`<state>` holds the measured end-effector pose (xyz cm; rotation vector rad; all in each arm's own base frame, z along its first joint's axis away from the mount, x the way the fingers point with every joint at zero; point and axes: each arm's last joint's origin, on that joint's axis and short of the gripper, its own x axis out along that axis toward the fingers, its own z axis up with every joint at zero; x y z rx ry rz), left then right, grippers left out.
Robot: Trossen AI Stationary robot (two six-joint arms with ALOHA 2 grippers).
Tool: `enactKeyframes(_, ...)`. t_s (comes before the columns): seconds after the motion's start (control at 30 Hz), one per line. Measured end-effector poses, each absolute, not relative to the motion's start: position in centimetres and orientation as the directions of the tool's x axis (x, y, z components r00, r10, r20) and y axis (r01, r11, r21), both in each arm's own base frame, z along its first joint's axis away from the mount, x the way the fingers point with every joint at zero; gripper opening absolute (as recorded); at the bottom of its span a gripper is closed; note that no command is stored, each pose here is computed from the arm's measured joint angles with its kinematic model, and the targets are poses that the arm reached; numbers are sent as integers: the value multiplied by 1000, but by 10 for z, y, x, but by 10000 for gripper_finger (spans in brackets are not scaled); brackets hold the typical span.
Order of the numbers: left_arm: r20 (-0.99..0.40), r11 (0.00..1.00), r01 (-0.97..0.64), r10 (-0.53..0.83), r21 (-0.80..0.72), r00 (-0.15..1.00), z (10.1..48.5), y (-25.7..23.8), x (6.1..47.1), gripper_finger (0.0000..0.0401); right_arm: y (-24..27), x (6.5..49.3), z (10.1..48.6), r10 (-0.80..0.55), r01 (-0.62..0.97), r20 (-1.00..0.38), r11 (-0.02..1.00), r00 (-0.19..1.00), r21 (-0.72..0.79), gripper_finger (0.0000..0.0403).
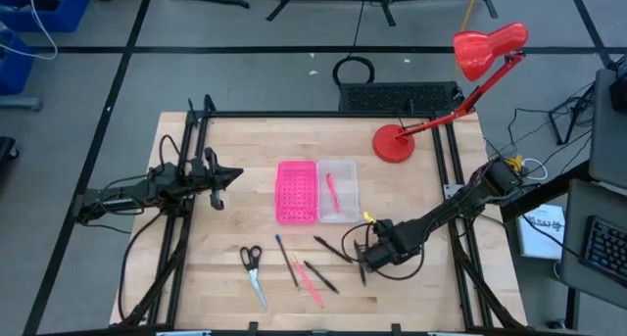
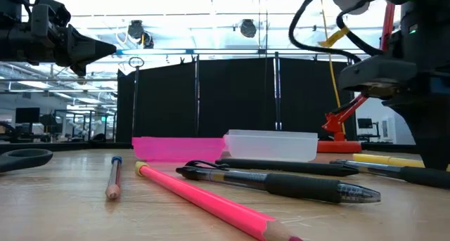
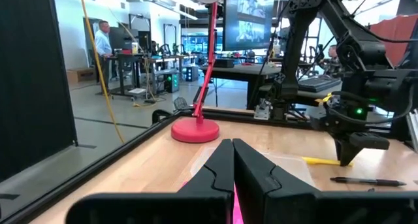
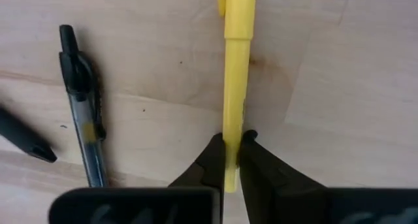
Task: Pick & place school supplies into a supply box
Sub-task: Put the yellow pen into the supply box
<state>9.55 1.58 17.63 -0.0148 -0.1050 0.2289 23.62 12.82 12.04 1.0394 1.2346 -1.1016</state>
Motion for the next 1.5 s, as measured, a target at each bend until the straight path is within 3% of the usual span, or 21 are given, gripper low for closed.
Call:
enactKeyframes(0.2, 103, 974, -226, 227, -26, 968, 176, 16, 96, 8, 126, 227, 143, -121, 986, -988, 146, 92, 74, 17)
enactKeyframes(0.33, 103, 974, -225, 227, -26, 968, 176, 16, 96, 8, 129, 226, 158, -88, 979, -983, 143, 161, 148, 17)
enactKeyframes(0.63, 91, 974, -226, 228, -25, 969, 175, 16, 96, 8, 134, 229, 206, -109, 983, -987, 154, 115, 98, 17)
enactKeyframes(1.0, 81, 973, -225, 228, -45, 970, 174, 16, 96, 8, 134, 248, 281, -73, 971, -978, 156, 195, 182, 17)
enactKeyframes(1.3, 80, 972, -221, 228, -81, 970, 174, 16, 96, 8, 91, 270, 289, -120, 967, -967, 150, 223, 205, 17)
enactKeyframes(1.5, 75, 971, -221, 228, -89, 971, 174, 16, 96, 8, 46, 302, 283, -161, 939, -938, 210, 307, 272, 17)
